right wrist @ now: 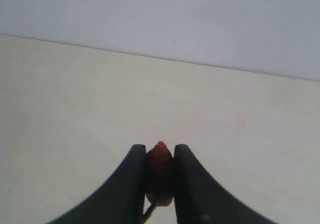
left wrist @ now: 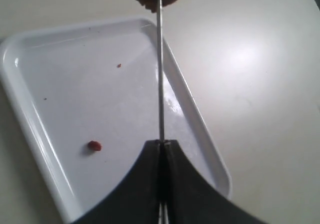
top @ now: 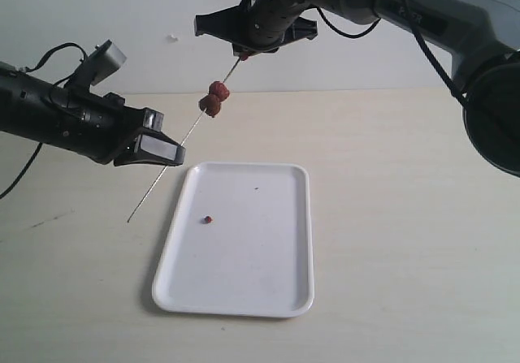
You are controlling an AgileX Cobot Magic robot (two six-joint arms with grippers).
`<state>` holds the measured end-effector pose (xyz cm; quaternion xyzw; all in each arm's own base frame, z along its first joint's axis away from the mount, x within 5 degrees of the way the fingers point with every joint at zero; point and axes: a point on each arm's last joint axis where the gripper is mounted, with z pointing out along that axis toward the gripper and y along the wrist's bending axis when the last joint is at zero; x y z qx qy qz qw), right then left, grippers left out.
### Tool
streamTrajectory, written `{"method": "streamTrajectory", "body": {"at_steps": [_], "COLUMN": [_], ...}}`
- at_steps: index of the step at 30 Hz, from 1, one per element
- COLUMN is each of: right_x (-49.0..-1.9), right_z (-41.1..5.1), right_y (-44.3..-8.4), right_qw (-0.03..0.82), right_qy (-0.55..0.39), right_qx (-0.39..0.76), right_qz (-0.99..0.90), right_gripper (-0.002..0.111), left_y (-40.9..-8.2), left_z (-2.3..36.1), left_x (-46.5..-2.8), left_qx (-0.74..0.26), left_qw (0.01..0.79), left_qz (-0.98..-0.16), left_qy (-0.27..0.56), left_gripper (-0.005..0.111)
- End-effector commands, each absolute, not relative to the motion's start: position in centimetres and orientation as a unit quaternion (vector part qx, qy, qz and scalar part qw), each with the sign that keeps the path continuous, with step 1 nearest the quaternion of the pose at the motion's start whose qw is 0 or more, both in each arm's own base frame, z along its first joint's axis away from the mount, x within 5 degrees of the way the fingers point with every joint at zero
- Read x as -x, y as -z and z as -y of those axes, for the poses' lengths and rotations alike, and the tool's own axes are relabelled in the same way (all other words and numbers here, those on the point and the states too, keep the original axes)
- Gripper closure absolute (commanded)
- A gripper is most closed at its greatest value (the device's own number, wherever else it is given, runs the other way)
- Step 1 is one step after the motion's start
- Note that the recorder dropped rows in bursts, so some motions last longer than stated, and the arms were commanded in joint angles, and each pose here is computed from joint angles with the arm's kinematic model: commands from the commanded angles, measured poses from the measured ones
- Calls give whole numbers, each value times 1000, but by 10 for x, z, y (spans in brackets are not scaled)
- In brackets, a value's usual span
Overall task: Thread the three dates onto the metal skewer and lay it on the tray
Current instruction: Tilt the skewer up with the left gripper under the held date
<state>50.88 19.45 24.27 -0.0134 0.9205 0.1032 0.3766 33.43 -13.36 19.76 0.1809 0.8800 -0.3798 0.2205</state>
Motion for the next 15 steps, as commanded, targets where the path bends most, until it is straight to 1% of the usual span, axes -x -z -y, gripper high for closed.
{"method": "streamTrajectory", "body": {"at_steps": [1, 9, 12, 15], "right_x": [-510, -510, -509, -506], "right_z": [-192, -192, -194, -201], "right_y": [-252, -252, -251, -251], "right_qw": [391, 390, 387, 385], "right_qy": [-103, -110, -114, -116], "right_qx": [15, 0, -10, -4], "right_qz": [-914, -914, -915, -915], "right_gripper": [88, 88, 88, 88], "left_y": [-199, -198, -177, -160], "left_z": [135, 137, 139, 141], "left_x": [-334, -337, -344, -352], "left_qx": [-174, -144, -101, -78], "left_qw": [226, 223, 201, 208], "left_qz": [-878, -877, -879, -876], "left_qy": [385, 402, 421, 429], "left_gripper": [107, 107, 107, 107]}}
